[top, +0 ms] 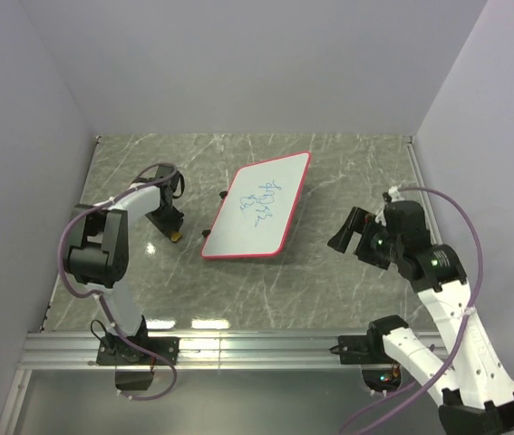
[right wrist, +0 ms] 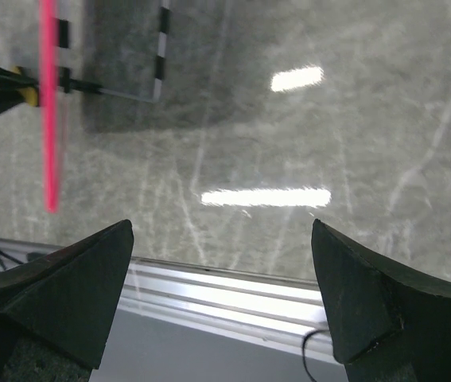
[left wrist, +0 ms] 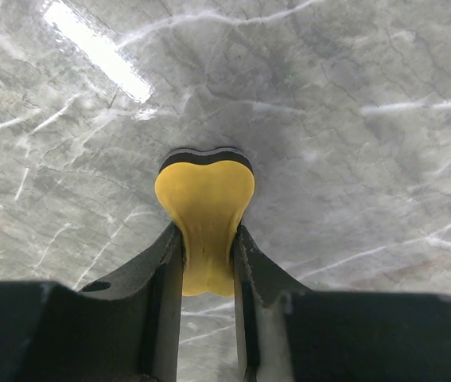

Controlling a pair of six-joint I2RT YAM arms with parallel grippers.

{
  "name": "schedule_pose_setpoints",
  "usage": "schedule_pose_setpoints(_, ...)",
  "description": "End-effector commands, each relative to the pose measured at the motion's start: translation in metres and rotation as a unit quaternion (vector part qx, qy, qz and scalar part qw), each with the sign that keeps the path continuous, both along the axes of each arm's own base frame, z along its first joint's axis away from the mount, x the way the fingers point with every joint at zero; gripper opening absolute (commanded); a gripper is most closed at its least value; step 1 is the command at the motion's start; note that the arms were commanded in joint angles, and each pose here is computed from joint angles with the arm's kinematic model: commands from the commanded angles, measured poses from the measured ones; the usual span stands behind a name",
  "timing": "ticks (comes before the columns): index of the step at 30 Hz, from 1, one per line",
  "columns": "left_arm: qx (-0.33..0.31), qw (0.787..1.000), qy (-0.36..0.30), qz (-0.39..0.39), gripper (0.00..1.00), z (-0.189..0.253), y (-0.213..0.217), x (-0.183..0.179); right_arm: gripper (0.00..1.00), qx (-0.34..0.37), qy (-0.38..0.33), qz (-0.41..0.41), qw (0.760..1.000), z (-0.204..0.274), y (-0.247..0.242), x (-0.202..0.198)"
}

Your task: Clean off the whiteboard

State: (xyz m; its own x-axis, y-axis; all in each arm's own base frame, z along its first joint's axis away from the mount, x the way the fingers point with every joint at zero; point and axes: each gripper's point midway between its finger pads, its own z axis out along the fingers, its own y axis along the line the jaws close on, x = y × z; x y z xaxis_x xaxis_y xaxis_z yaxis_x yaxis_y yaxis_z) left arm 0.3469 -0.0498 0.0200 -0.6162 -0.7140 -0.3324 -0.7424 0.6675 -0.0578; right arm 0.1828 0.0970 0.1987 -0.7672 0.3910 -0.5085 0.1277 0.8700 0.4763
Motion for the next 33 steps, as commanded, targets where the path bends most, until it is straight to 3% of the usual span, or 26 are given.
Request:
schedule_pose_setpoints(1,-0.032,0.999,-0.042,-0.014,0.0,0.027,-0.011,0.01,1.0,0.038,-0.064,0.038,0.997,0.045,0.021,0.026)
schedule_pose_setpoints(8,-0.08,0.982,-0.129,-0.11,0.0,0.099,-0.059,0.047,1.0,0.108,-0.108,0.08,0.985,0.094,0.058,0.069)
schedule_pose_setpoints(14,-0.094,0.959,-0.177,-0.202,0.0,0.154,-0.104,0.065,0.99,0.088,-0.086,0.05,0.991,0.091,0.059,0.119)
schedule_pose_setpoints(17,-0.107,0.939,-0.198,-0.261,0.0,0.175,-0.133,0.07,0.98,0.081,-0.039,0.037,0.995,0.069,0.061,0.145)
schedule_pose_setpoints(22,-0.137,0.904,-0.19,-0.357,0.0,0.182,-0.202,0.067,0.96,0.071,0.012,0.035,0.997,0.046,0.066,0.163)
schedule_pose_setpoints(27,-0.159,0.863,-0.195,-0.437,0.0,0.203,-0.269,0.057,0.85,0.093,0.044,0.046,0.994,0.019,0.081,0.172)
schedule_pose_setpoints(31,-0.168,0.85,-0.19,-0.462,0.0,0.209,-0.293,0.053,0.61,0.096,0.077,0.069,0.99,-0.002,0.098,0.169)
schedule_pose_setpoints(33,-0.164,0.85,-0.181,-0.466,0.0,0.207,-0.292,0.049,0.56,0.09,0.088,0.075,0.989,-0.01,0.101,0.169)
